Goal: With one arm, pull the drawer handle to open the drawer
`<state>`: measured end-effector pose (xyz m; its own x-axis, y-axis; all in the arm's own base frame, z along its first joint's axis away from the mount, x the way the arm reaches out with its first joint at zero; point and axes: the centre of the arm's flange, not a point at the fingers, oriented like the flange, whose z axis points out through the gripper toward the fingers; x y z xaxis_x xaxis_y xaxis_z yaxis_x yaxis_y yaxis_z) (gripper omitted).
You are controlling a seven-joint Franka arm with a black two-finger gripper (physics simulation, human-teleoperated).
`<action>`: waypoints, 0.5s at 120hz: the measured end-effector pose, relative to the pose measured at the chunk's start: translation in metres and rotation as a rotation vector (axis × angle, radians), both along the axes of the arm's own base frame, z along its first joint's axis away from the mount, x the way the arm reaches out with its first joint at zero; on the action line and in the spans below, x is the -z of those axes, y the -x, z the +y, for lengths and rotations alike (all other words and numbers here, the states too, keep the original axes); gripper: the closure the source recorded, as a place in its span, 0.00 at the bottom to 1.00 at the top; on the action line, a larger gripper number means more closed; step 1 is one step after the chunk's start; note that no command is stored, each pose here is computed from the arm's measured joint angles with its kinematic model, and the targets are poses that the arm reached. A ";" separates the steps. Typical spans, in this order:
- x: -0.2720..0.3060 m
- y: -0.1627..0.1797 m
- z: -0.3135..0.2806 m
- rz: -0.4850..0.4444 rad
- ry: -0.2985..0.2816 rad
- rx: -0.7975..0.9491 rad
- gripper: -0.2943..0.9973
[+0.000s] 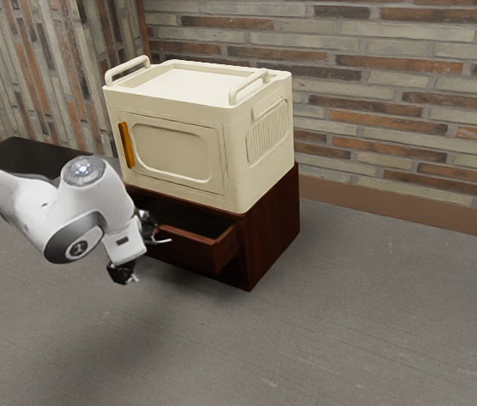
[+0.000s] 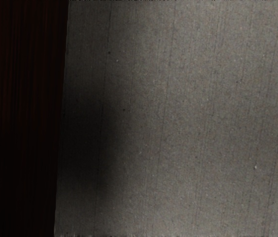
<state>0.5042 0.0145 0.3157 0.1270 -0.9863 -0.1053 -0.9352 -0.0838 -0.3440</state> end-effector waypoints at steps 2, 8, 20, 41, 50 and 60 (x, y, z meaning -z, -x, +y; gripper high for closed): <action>0.000 0.001 0.000 -0.001 0.001 0.000 0.24; -0.001 0.006 0.001 -0.002 0.006 -0.001 0.24; -0.003 0.014 0.002 -0.008 0.014 -0.002 0.24; -0.005 0.026 0.003 -0.014 0.026 -0.006 0.24; -0.004 0.033 0.003 -0.010 0.032 -0.009 0.23; -0.003 0.039 0.003 -0.006 0.038 -0.011 0.23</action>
<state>0.4652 0.0180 0.3188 0.1387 -0.9881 -0.0670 -0.9320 -0.1073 -0.3462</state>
